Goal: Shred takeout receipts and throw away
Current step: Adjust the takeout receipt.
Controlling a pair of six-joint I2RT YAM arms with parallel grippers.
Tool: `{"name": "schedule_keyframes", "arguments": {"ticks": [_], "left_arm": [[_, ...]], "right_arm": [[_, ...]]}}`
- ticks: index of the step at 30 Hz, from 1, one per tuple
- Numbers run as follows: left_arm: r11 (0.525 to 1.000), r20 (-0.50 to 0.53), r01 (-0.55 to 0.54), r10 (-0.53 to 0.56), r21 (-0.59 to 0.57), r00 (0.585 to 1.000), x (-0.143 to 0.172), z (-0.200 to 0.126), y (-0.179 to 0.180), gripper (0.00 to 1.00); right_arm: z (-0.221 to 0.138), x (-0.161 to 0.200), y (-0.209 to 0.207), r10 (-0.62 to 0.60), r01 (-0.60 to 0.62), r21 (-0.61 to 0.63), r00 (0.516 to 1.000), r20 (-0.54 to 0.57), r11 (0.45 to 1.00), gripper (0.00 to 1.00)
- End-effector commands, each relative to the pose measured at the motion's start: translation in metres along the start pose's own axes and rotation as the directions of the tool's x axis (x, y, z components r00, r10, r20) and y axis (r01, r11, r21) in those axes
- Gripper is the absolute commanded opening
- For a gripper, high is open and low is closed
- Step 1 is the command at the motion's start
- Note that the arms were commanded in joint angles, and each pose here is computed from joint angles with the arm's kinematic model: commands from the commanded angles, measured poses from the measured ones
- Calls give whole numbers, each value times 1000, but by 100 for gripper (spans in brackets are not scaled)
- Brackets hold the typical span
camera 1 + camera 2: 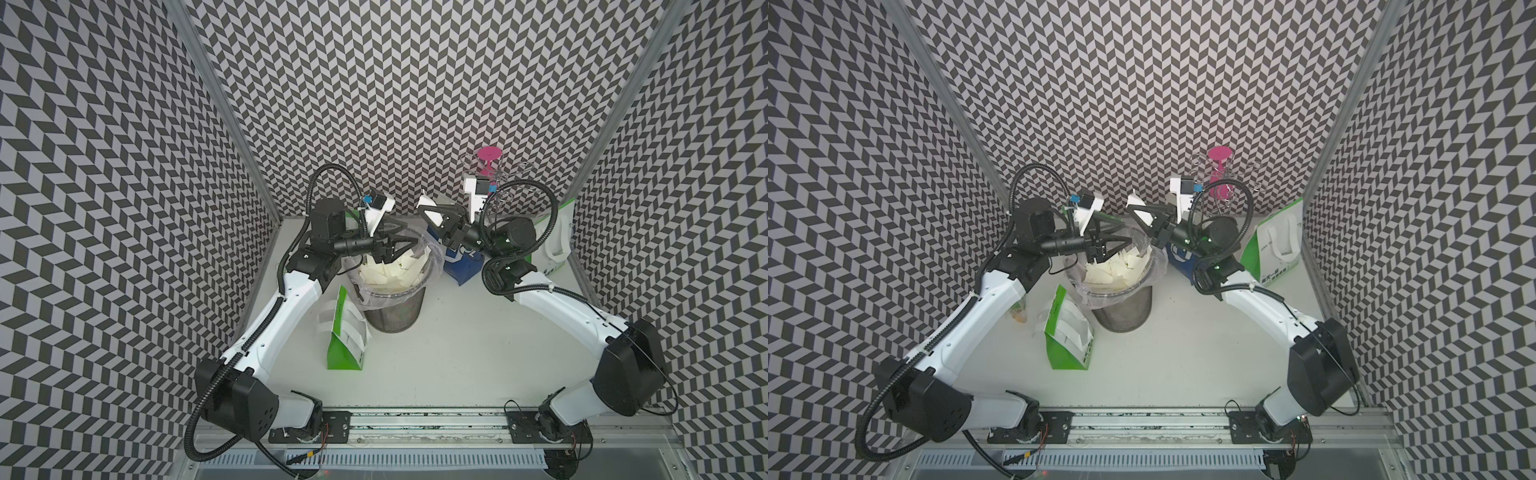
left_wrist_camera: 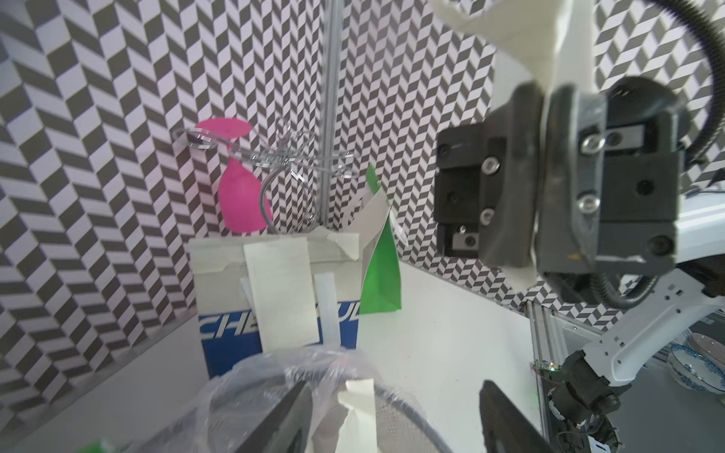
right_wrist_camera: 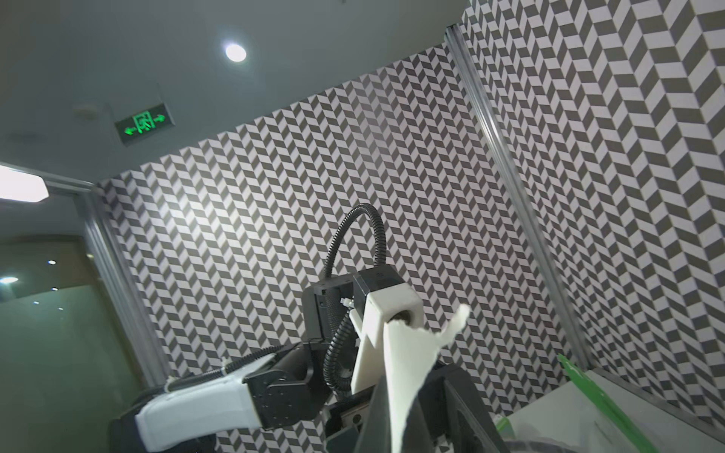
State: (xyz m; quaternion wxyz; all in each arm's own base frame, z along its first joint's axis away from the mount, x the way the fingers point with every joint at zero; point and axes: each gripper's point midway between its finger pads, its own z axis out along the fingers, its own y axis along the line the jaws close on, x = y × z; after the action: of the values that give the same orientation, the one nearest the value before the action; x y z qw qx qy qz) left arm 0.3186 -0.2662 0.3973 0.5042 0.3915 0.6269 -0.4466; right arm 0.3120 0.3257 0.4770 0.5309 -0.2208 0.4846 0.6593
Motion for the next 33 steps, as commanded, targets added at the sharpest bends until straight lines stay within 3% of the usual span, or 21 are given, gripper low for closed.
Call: {"name": "schedule_keyframes", "arguments": {"ticks": [1, 6, 11, 16, 27, 33], "left_arm": [[993, 85, -81, 73, 91, 994, -29, 5, -23, 69], [992, 58, -104, 100, 71, 993, -29, 1, -20, 67], [998, 37, -57, 57, -15, 998, -37, -37, 3, 65], [997, 99, -45, 39, 59, 994, -53, -49, -15, 65], [989, 88, 15, -28, 146, 996, -54, -28, -24, 63], [988, 98, 23, -38, 154, 994, -57, -26, -25, 48]], "right_arm": [[3, -6, 17, 60, -55, -84, 997, 49, 995, 0], [8, 3, 13, -13, 13, -55, 1000, -11, 998, 0], [9, 22, -1, -197, 198, -4, 971, -135, 980, 0], [8, 40, -3, -317, 311, -61, 922, -222, 948, 0], [12, 56, 0, -338, 303, -159, 898, -282, 940, 0], [12, 61, -1, -343, 305, -164, 890, -302, 938, 0]]}}
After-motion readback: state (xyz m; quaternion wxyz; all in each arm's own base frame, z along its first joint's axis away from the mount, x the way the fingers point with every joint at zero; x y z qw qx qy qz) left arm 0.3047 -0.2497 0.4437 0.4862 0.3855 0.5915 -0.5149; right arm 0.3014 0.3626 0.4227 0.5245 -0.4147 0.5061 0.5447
